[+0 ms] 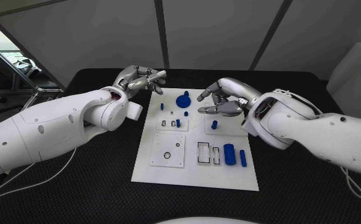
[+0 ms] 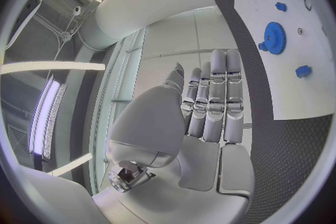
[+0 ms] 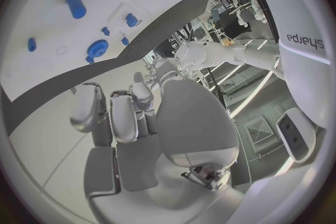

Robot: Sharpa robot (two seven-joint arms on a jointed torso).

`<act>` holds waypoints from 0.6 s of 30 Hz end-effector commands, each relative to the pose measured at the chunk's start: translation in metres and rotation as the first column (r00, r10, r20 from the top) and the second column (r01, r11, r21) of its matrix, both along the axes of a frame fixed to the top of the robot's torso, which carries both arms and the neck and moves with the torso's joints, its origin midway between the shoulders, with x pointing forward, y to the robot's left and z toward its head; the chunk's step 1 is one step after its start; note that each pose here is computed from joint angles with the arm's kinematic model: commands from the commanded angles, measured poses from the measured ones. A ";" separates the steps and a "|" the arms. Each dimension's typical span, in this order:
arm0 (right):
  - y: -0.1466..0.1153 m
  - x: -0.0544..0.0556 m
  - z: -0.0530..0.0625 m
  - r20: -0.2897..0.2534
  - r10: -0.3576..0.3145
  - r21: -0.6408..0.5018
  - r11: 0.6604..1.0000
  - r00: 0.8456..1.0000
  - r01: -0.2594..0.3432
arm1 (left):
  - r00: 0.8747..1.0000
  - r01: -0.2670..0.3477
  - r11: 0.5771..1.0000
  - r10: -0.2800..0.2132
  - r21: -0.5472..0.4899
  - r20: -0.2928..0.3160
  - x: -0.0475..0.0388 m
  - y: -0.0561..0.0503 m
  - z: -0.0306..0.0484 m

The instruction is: Assemble the parts on the task board

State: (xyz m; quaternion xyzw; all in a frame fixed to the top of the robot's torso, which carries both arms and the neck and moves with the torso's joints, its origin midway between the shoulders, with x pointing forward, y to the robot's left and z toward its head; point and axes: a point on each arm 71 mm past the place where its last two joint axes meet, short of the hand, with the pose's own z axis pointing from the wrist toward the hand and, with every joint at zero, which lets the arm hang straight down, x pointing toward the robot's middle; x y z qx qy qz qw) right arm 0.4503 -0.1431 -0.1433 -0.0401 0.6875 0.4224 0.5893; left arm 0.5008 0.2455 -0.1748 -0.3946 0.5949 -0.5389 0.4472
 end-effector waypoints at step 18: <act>-0.068 0.033 0.006 -0.196 -0.179 0.110 0.973 0.964 0.203 | 0.891 0.432 0.540 -0.133 0.722 -0.434 0.0104 -0.051 -0.0179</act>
